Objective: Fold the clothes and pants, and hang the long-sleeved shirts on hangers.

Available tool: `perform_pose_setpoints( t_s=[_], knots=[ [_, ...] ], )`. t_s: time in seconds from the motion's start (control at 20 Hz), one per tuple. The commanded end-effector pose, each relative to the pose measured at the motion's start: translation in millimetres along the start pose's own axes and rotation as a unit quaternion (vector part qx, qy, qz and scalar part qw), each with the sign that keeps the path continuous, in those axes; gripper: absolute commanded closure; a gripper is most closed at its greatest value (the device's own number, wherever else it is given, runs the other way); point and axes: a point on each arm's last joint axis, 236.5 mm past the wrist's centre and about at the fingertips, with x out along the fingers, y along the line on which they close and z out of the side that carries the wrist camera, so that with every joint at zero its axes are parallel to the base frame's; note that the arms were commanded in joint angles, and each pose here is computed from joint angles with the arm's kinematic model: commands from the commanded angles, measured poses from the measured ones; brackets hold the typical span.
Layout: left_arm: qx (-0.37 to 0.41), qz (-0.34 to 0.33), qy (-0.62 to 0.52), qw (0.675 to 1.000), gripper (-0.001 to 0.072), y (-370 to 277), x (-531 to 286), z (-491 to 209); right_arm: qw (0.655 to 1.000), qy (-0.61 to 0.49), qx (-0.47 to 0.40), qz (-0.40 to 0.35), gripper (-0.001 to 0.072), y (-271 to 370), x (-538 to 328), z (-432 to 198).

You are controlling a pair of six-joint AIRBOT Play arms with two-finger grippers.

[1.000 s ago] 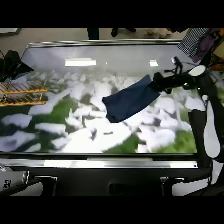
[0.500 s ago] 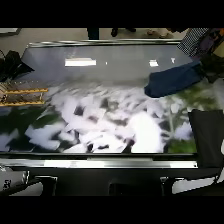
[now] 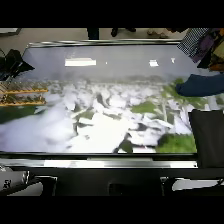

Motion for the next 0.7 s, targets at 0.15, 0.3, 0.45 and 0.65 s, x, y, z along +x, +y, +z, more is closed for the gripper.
perform_pose_setpoints(
  t_s=[0.15,0.3,0.45,0.65],
  knots=[
    [0.000,0.000,0.001,1.000,0.0691,0,1,0,0.989,-0.022,0.069,-0.130,0.0680,-46,-60,7],
    [0.000,0.000,0.001,1.000,0.0692,0,0,0,0.981,-0.001,0.092,-0.173,0.0680,-60,-80,-8],
    [0.000,0.000,0.001,1.000,0.0691,0,0,0,0.971,0.001,0.104,-0.217,0.0680,-74,-100,-14],
    [0.000,0.000,0.001,1.000,0.0691,0,0,0,0.958,0.026,0.103,-0.268,0.0680,-92,-119,-29]
  ],
)
